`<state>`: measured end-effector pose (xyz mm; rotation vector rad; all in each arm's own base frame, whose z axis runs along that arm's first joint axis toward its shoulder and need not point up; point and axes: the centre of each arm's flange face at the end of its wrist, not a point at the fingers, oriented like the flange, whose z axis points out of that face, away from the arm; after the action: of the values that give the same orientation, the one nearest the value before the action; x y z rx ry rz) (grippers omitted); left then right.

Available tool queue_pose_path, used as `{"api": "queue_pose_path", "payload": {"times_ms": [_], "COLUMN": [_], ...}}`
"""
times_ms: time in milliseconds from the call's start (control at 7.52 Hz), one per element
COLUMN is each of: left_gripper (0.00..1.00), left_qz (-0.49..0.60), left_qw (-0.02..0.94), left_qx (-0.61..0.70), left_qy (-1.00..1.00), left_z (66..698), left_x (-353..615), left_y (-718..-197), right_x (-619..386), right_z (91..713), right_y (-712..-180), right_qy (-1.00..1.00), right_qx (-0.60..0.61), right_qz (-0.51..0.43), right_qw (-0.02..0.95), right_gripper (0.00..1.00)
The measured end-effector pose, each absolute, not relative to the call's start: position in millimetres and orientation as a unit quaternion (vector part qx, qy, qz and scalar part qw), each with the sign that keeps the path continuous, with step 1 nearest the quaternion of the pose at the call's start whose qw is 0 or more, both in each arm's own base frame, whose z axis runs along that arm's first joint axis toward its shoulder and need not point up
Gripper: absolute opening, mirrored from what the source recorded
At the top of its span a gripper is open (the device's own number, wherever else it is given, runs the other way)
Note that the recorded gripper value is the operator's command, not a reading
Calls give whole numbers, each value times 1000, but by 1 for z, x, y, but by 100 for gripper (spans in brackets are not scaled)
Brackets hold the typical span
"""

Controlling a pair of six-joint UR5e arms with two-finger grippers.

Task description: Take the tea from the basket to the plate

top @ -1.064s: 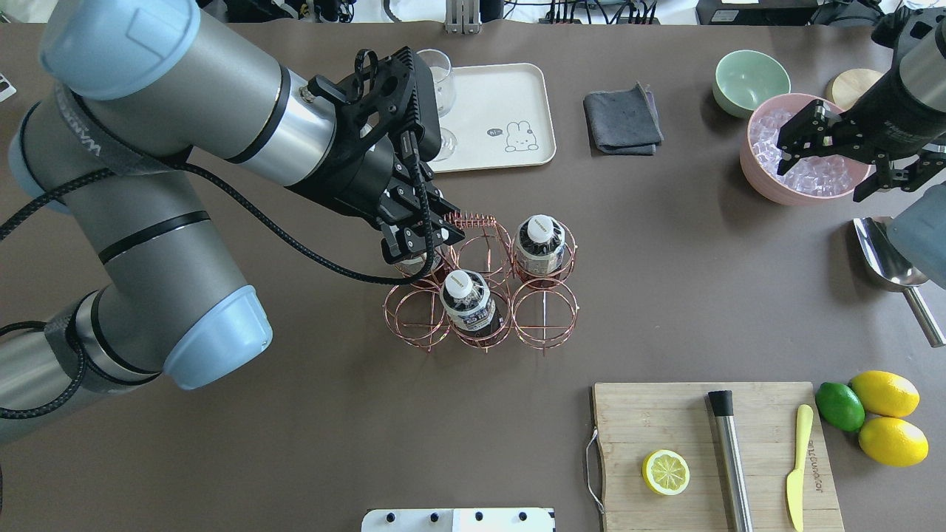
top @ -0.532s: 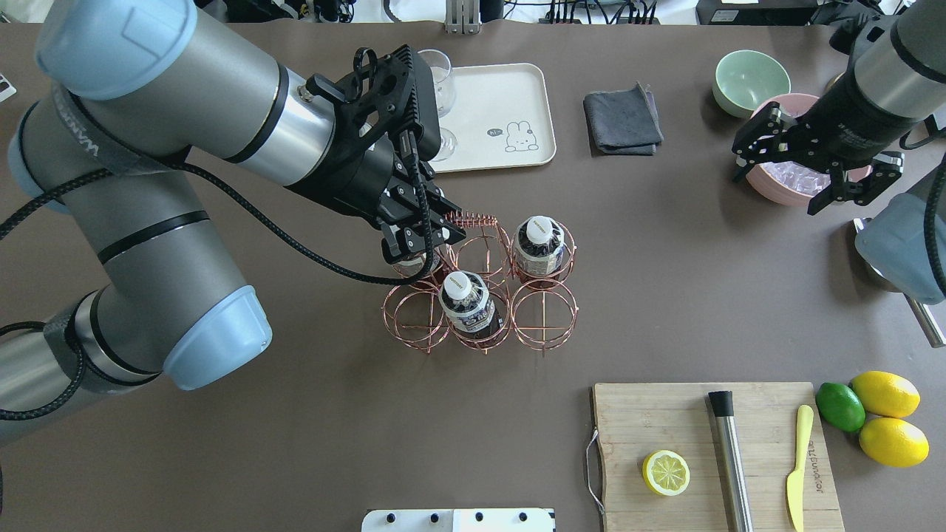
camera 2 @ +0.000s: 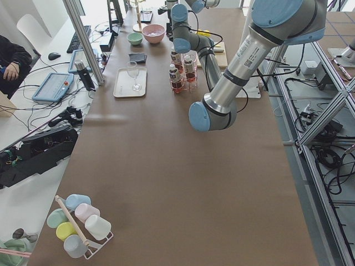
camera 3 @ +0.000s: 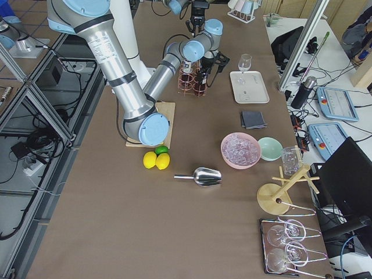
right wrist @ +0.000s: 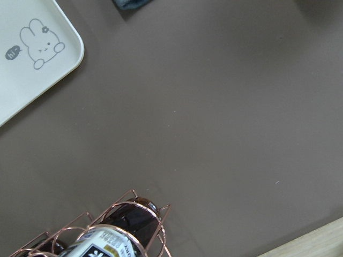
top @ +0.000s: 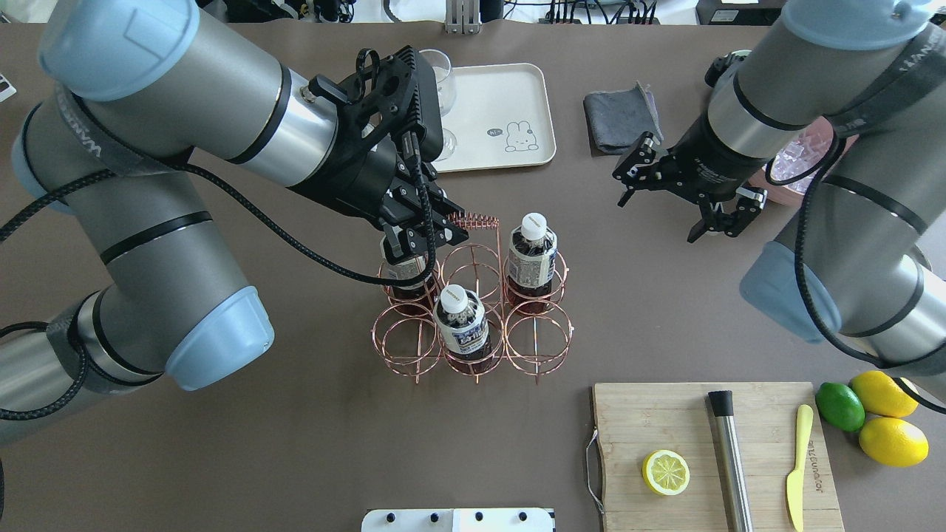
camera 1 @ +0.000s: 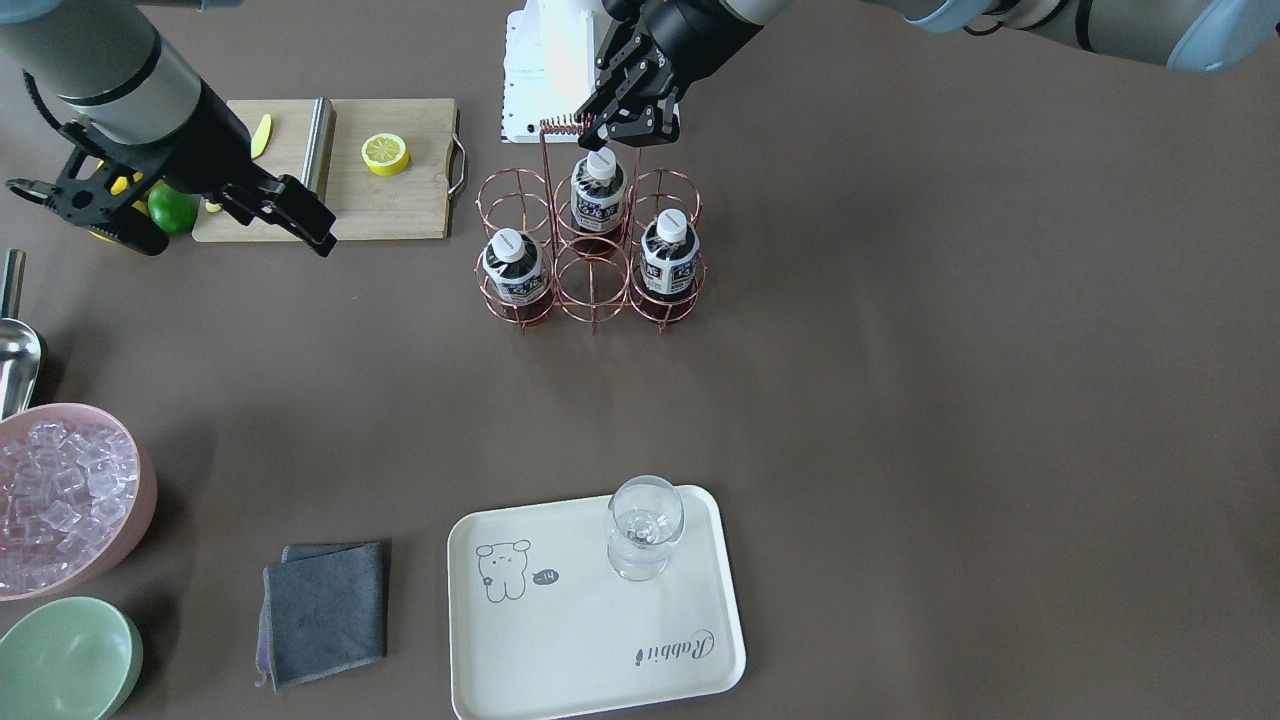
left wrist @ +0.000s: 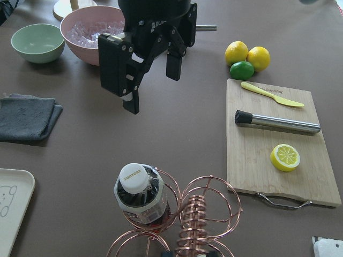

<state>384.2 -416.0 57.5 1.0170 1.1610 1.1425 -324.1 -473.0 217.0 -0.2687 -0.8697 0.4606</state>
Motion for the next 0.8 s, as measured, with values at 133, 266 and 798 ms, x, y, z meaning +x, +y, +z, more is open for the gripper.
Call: {"api": "queue_pose_path", "payload": {"times_ms": [133,266,798], "left_gripper": [0,0,0], "left_qz": [488,488,484], "left_qw": [573,574,579], "left_qx": [433,432,436], "left_qy": [496,495,490], "left_z": [58,59,62], "left_x": [385,386,389], "left_y": [-416,-416,-419], "right_x": [-345,-359,-377], "right_z": [203,194,162], "right_y": [-478,-477,-481], "right_qy": [-418,-419,-431], "right_qx": [-137,-143,-146], "right_qz": [228,230,239], "right_qw": [869,867,858], "right_gripper": [100,100,100]}}
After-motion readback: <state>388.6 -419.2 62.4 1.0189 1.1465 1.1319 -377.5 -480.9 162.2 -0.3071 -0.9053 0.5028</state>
